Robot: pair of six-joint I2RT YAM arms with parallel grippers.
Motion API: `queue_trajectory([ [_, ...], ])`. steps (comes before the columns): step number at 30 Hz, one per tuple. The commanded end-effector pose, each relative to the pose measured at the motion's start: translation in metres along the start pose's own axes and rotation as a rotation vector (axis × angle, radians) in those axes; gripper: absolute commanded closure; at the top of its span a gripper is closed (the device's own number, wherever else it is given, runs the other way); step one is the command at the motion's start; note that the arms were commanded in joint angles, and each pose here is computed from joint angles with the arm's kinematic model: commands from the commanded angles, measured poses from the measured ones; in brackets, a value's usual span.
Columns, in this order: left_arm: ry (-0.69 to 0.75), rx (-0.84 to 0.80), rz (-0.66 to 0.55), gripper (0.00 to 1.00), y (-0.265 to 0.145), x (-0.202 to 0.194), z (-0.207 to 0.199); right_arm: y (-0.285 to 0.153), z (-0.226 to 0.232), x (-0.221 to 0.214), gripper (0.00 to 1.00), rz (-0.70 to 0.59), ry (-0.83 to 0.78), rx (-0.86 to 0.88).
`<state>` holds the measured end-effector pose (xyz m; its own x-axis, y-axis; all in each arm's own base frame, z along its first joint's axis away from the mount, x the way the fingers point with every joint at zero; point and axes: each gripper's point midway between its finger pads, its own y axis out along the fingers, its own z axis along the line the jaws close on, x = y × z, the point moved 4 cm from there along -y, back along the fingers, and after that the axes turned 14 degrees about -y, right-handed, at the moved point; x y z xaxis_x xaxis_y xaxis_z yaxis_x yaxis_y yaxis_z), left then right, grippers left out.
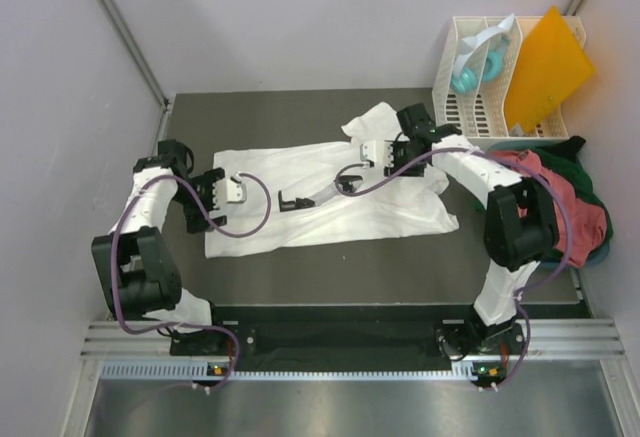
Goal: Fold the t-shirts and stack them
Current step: Fold the flattened tshirt in 1/3 of the way
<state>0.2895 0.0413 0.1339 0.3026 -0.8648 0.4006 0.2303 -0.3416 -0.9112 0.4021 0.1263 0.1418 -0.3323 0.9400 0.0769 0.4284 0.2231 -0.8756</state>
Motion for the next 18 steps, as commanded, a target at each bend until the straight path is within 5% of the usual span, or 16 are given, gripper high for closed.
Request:
queue_trajectory([
  [1, 0.029, -0.030, -0.006, 0.01, 0.013, -0.003, -0.002, 0.007, -0.036, 0.001, 0.58, -0.004, 0.050, -0.092],
  [8, 0.033, -0.049, 0.003, 0.01, 0.020, -0.004, 0.001, 0.020, -0.051, 0.004, 0.58, -0.011, 0.070, -0.099],
  [18, 0.051, -0.098, -0.023, 0.01, 0.031, 0.002, 0.011, 0.039, -0.016, 0.013, 0.60, -0.013, 0.029, -0.008],
])
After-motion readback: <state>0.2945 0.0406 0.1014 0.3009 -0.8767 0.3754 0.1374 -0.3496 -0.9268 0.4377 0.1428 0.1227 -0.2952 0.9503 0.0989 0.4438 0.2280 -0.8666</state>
